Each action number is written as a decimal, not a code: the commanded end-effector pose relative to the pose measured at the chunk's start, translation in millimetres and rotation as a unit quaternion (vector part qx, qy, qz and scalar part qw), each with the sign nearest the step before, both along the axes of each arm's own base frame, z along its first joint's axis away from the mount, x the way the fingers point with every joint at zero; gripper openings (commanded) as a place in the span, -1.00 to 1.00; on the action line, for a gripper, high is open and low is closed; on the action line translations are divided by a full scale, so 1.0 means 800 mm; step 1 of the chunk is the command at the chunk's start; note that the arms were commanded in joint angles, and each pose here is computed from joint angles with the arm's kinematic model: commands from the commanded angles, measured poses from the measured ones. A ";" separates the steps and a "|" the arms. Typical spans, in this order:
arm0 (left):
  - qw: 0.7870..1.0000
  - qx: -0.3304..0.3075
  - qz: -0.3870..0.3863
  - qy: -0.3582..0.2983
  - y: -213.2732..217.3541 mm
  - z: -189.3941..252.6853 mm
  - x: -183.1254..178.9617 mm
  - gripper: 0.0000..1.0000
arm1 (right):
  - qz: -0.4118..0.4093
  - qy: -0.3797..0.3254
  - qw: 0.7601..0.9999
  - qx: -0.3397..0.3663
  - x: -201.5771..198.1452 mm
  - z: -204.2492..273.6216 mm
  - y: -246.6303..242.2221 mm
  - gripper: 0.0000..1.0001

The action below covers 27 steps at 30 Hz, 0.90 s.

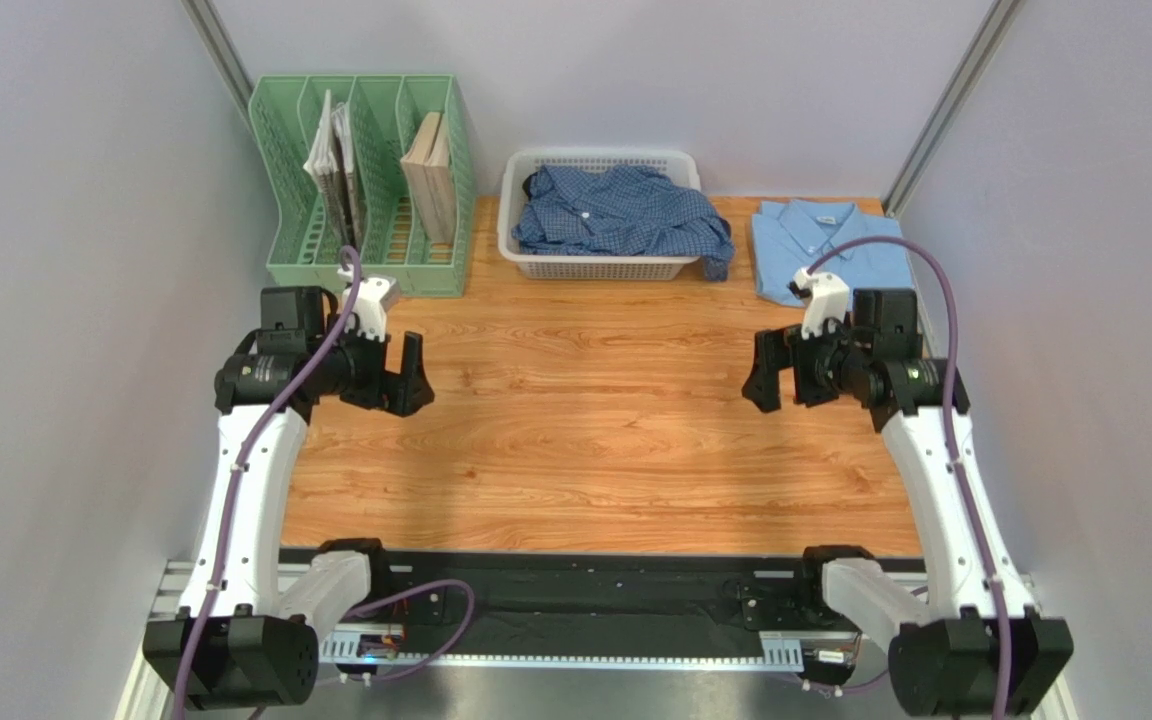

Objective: Fold and stack the long sleeve shirts
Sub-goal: Grab the shirt from the pile

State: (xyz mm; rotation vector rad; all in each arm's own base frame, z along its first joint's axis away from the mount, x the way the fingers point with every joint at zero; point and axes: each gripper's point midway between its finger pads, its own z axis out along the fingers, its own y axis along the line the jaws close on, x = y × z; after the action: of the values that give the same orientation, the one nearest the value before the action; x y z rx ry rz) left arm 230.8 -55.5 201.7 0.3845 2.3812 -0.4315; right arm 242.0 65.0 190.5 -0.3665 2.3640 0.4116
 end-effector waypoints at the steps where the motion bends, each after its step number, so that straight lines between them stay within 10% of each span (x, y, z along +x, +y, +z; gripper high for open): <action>1: 0.999 -0.022 -0.028 -0.015 -0.013 0.024 -0.001 0.98 | 0.031 -0.022 0.999 -0.016 0.068 0.027 0.018 1.00; 13: 0.998 -0.052 -0.039 0.013 -0.023 0.046 0.005 0.98 | 0.079 -0.174 0.980 -0.054 0.322 0.147 0.156 1.00; 27: 0.997 -0.034 -0.027 0.065 -0.013 0.030 -0.001 0.98 | 0.103 -0.188 0.971 -0.107 0.447 -0.028 0.270 1.00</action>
State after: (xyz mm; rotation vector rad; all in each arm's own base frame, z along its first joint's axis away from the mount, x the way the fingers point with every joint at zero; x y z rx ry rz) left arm 230.2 -69.3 224.3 0.3875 2.4646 -0.5922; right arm 573.4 278.8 167.6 -0.7562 2.0861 0.2190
